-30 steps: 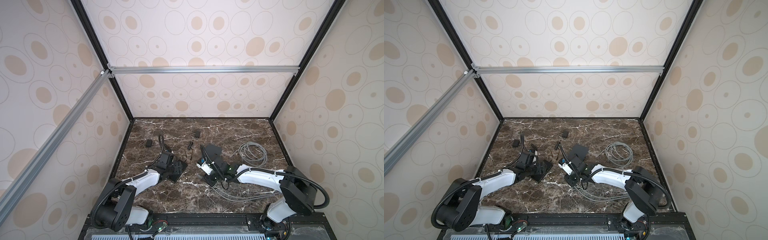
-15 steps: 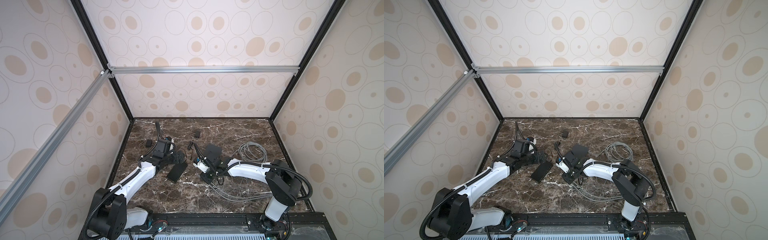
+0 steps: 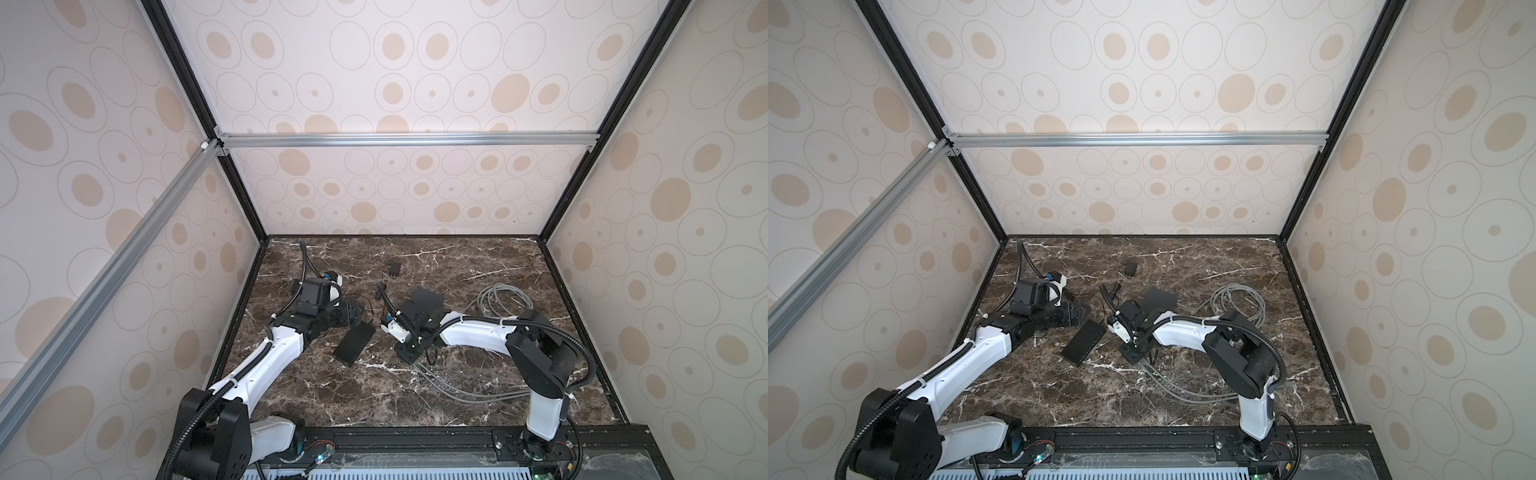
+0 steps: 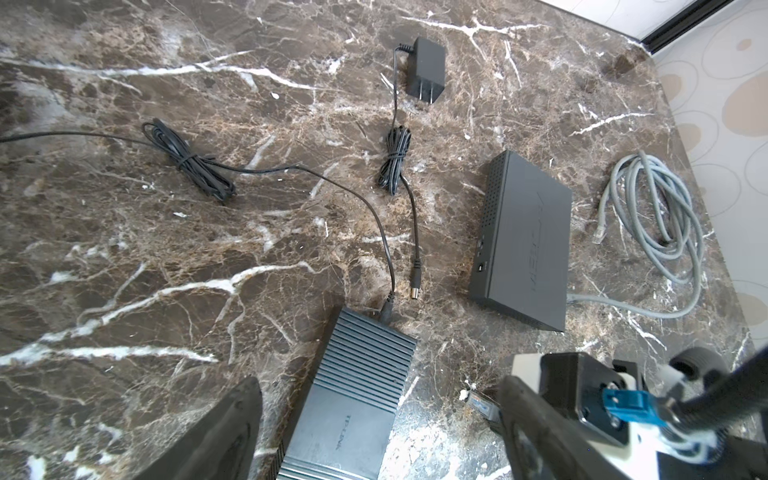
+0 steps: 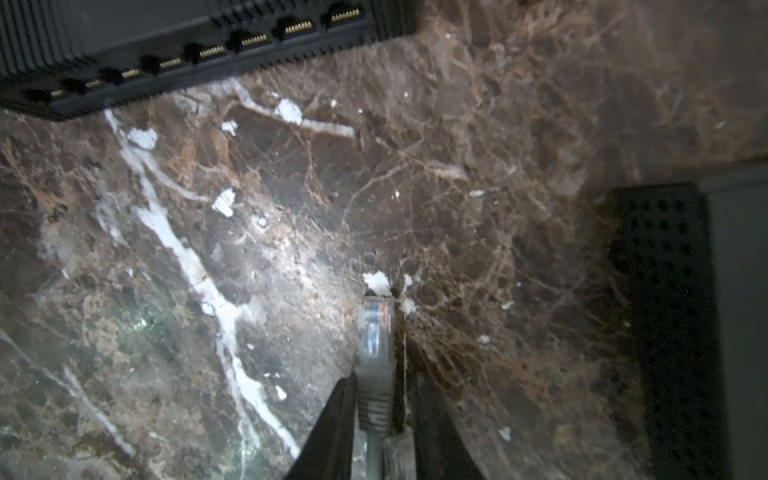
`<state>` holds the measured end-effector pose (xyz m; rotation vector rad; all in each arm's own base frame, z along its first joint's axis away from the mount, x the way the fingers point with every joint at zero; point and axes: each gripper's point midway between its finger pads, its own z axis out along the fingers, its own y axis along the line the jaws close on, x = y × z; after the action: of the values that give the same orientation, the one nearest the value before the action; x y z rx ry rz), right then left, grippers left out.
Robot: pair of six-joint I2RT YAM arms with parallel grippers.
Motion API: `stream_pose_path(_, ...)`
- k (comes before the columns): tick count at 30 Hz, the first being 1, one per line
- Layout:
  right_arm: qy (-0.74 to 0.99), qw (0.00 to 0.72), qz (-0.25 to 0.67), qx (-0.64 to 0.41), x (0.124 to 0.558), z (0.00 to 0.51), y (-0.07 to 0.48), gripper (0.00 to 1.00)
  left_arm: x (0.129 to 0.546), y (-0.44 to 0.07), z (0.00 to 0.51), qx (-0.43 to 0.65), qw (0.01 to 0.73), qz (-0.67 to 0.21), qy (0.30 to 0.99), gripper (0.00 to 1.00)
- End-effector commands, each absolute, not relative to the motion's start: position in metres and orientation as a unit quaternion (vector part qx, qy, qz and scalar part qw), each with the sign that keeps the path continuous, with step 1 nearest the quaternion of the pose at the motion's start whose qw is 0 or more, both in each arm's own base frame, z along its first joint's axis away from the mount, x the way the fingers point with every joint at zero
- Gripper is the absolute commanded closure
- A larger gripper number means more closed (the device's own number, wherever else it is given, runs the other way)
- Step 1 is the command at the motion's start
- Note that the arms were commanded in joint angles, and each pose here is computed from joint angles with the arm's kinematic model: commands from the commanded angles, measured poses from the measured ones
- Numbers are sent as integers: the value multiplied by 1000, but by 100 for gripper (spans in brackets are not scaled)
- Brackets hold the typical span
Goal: Insert the plug into the switch port
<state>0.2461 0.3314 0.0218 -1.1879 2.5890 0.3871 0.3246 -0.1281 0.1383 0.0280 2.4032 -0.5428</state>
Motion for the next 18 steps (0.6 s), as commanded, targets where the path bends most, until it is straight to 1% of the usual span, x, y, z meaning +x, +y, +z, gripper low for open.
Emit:
stream_pose_path(1, 900, 113, 118, -404, 244, 14, 326, 76, 326, -127, 150, 23, 356, -210, 910, 12)
stream_pose_path(8, 895, 124, 74, -422, 236, 16, 326, 75, 316, -122, 158, 19, 363, -210, 908, 11)
stream_pose_path(15, 895, 132, 70, -420, 227, 19, 327, 75, 311, -118, 168, 23, 385, -203, 900, 10)
stream_pose_path(18, 893, 134, 75, -422, 221, 19, 331, 75, 313, -119, 166, 25, 382, -205, 901, 10)
